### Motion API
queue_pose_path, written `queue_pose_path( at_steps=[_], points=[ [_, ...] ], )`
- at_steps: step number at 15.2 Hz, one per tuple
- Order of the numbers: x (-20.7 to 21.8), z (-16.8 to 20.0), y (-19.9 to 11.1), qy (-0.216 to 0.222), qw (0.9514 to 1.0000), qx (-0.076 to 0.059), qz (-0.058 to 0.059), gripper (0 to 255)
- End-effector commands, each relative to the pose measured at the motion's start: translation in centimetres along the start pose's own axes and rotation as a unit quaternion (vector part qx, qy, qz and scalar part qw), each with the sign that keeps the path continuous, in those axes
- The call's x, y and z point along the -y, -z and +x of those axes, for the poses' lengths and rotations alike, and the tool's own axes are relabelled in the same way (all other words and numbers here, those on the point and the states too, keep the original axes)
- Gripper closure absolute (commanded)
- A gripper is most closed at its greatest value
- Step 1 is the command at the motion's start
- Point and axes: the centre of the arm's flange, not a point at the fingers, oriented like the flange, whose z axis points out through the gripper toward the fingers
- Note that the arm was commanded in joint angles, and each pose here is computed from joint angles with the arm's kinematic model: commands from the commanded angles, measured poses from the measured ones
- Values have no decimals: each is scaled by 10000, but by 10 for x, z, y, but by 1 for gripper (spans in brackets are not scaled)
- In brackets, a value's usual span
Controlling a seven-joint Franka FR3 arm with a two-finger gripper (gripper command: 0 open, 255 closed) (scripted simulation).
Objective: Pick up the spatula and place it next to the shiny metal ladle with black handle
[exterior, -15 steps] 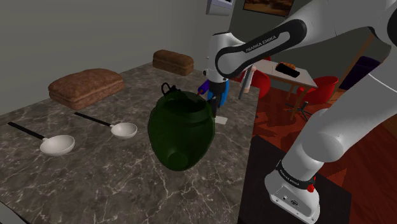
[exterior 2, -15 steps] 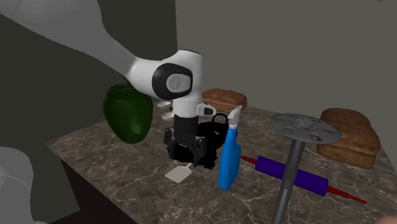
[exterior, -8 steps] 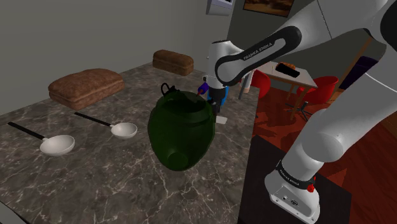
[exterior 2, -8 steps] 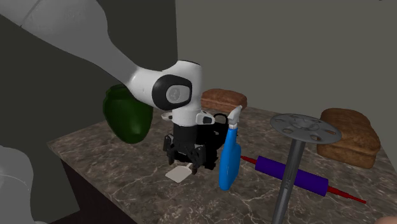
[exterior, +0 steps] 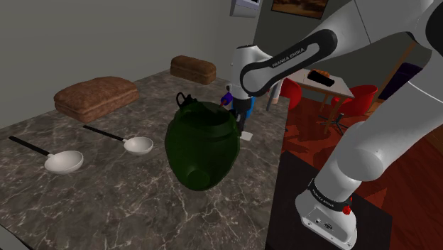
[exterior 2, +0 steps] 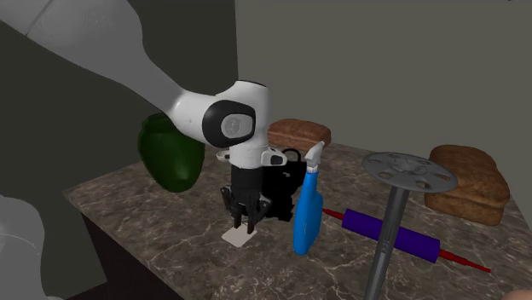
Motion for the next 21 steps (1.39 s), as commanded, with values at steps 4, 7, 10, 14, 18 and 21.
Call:
queue_pose_path(
  at_steps=[4, 7, 10, 14, 18, 21],
  points=[
    [5, 1, -7, 22, 10000, 60, 30, 255],
    [1, 0, -1, 23, 10000, 58, 30, 255],
    [0, 1, 4, 18, 10000, 15, 15, 0],
    [-20, 41, 23, -219, 9987, -259, 389, 0],
    [-43, 79, 42, -456, 9946, -532, 762, 0],
    [-62, 105, 56, -633, 9898, -736, 1041, 0]
  ],
)
